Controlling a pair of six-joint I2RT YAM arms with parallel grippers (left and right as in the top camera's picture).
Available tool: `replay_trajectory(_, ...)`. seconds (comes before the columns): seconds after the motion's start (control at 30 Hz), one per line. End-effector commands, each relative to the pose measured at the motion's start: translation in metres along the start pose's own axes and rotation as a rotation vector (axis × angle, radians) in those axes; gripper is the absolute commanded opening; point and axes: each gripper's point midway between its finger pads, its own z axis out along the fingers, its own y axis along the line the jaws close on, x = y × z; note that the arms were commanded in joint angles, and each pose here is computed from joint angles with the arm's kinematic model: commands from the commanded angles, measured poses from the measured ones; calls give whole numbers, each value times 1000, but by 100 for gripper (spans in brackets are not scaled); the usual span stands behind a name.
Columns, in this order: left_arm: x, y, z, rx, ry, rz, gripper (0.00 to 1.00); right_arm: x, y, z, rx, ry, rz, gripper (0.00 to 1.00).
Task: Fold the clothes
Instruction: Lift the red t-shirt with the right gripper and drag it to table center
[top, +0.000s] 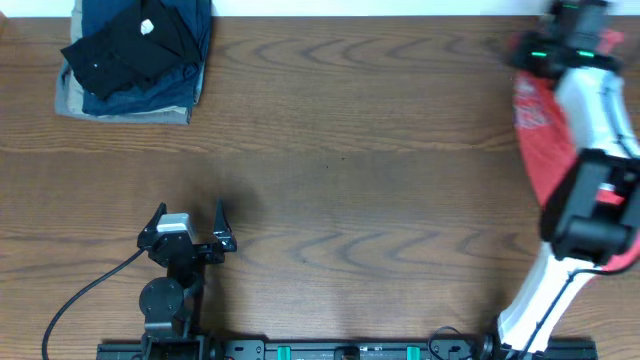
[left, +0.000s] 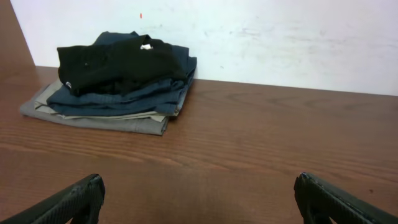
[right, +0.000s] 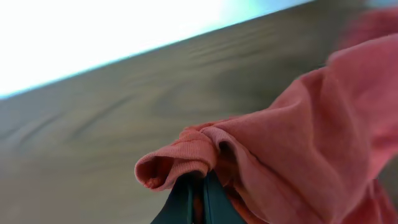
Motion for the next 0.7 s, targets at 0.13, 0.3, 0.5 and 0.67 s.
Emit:
replay_trajectory(0.13, 17, 8, 1, -39, 49, -7, 98, 97, 211, 7, -326, 202, -241, 1)
replay_trajectory(0.3, 17, 8, 1, -39, 49, -7, 98, 175, 302, -18, -435, 348, -329, 1)
replay_trajectory(0.5, 17, 8, 1, -39, 49, -7, 98, 237, 340, -75, -465, 524, -400, 1)
replay_trajectory(0.67, 17, 8, 1, -39, 49, -7, 98, 245, 346, -132, -470, 575, -440, 1)
